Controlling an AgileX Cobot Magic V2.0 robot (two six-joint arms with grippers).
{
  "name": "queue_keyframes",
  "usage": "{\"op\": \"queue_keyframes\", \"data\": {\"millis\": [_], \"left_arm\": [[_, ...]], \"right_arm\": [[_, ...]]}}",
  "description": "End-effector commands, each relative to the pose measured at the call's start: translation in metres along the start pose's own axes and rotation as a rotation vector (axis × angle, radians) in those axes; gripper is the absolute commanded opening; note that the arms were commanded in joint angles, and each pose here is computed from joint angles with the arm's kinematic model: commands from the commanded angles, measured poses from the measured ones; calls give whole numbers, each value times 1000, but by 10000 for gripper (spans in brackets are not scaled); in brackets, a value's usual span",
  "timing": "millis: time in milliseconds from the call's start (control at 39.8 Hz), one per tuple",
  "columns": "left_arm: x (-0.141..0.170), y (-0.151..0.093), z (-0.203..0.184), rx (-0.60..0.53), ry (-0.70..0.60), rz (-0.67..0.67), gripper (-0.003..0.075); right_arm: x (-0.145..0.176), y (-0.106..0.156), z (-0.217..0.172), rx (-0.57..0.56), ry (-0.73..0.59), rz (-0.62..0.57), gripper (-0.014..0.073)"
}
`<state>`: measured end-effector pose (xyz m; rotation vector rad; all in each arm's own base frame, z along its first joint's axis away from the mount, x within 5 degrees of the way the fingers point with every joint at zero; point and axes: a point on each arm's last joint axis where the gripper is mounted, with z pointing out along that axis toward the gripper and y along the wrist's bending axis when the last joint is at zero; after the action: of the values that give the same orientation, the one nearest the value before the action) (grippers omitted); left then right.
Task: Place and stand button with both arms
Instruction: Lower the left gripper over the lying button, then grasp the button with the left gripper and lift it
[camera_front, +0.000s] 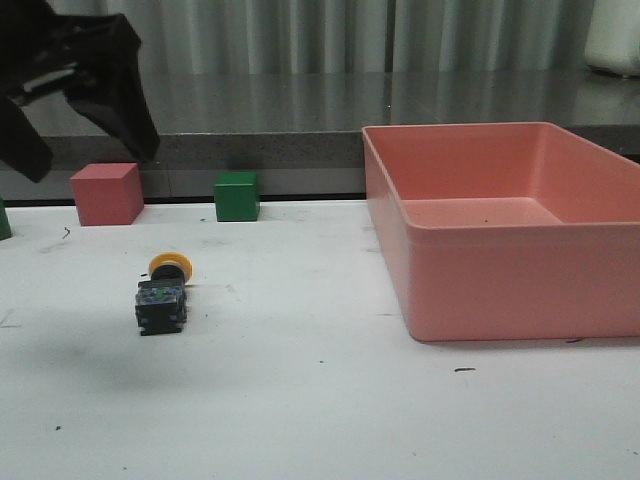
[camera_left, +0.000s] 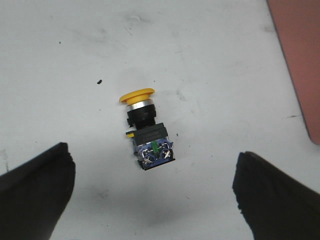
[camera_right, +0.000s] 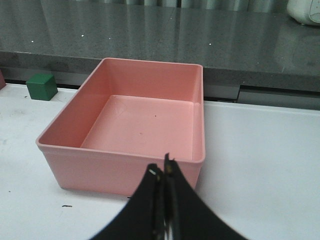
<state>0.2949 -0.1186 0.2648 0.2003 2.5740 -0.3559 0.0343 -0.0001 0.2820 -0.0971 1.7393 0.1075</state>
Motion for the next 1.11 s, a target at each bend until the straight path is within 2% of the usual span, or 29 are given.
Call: {"op": "queue_keyframes", "data": {"millis": [0,377,603,905,1006,1081], "left_arm": [[-20,-9,4,20,-1,1,619],[-41,-10,73,-23,321,-71,619],[-52,-9,99,-33,352,-104,619],[-52,-6,119,-50,402,-123,614],[-51,-6,121,-51,406,-124,554],[-51,-6,121,-51,406,-124,468]], "right_arm": [[-14,0,-2,3,-96,-26,-69],[-14,0,-2,3,-96,-26,-69],[-14,0,-2,3,-96,-26,-69],[-14,0,-2,3,-96,-26,-69],[-14,0,-2,3,-96,-26,-69],[-14,0,-2,3,-96,-26,-69]]}}
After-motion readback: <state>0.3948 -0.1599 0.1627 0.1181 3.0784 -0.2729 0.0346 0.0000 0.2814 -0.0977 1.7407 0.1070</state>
